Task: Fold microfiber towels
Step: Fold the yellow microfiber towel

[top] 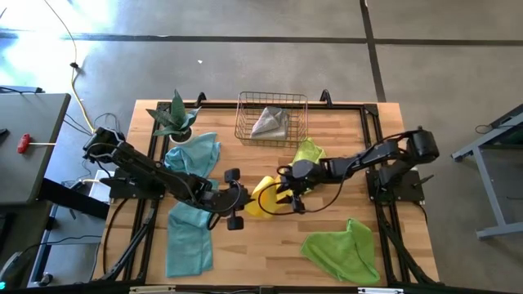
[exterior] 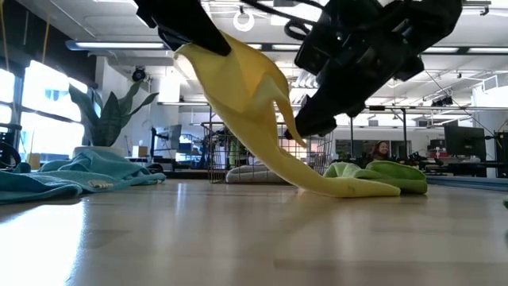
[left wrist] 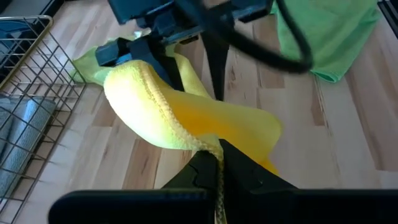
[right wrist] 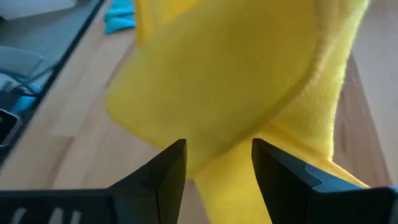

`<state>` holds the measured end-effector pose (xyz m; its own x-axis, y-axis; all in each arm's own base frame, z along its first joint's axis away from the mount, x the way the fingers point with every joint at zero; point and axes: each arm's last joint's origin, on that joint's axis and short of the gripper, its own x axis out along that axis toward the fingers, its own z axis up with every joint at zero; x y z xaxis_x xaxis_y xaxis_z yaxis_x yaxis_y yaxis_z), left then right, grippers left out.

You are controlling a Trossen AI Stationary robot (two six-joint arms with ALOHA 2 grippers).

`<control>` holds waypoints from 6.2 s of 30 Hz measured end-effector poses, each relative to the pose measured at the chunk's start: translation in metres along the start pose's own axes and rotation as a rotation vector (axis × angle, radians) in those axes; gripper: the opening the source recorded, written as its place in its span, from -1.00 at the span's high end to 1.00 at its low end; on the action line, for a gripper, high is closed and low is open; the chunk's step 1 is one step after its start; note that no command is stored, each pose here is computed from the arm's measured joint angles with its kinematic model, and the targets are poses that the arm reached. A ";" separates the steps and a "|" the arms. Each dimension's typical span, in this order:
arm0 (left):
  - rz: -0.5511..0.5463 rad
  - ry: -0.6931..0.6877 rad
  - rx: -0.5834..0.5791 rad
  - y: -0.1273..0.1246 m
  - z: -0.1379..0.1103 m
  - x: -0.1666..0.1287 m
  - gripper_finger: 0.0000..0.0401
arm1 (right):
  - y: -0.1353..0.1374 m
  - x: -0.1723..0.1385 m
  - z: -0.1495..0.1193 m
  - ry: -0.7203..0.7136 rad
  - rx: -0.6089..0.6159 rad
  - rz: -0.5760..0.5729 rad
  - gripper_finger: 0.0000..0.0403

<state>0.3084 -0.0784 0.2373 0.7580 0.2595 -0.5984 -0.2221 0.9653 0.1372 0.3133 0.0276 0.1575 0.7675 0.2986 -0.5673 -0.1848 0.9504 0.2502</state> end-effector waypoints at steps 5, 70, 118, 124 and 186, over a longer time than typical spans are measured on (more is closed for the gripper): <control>0.020 -0.004 0.000 0.001 0.000 0.000 1.00 | -0.002 0.010 -0.003 -0.029 -0.010 0.035 0.14; 0.001 0.071 0.141 0.008 0.016 -0.050 1.00 | 0.043 -0.009 0.025 -0.280 0.234 -0.020 1.00; 0.286 0.100 0.647 0.069 0.100 -0.131 1.00 | 0.076 -0.132 0.149 0.174 -0.458 -0.945 1.00; 0.397 0.118 0.741 0.070 0.101 -0.132 1.00 | 0.087 -0.145 0.166 0.127 -0.544 -1.015 1.00; -0.629 0.393 0.096 -0.154 -0.015 -0.028 1.00 | 0.216 0.037 0.045 0.557 -0.034 0.033 1.00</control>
<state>0.3121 -0.2352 0.2211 0.4451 -0.3550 -0.8221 0.2492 0.9309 -0.2670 0.3298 0.2401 0.2261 0.3220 0.3204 -0.8909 -0.2298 0.9393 0.2548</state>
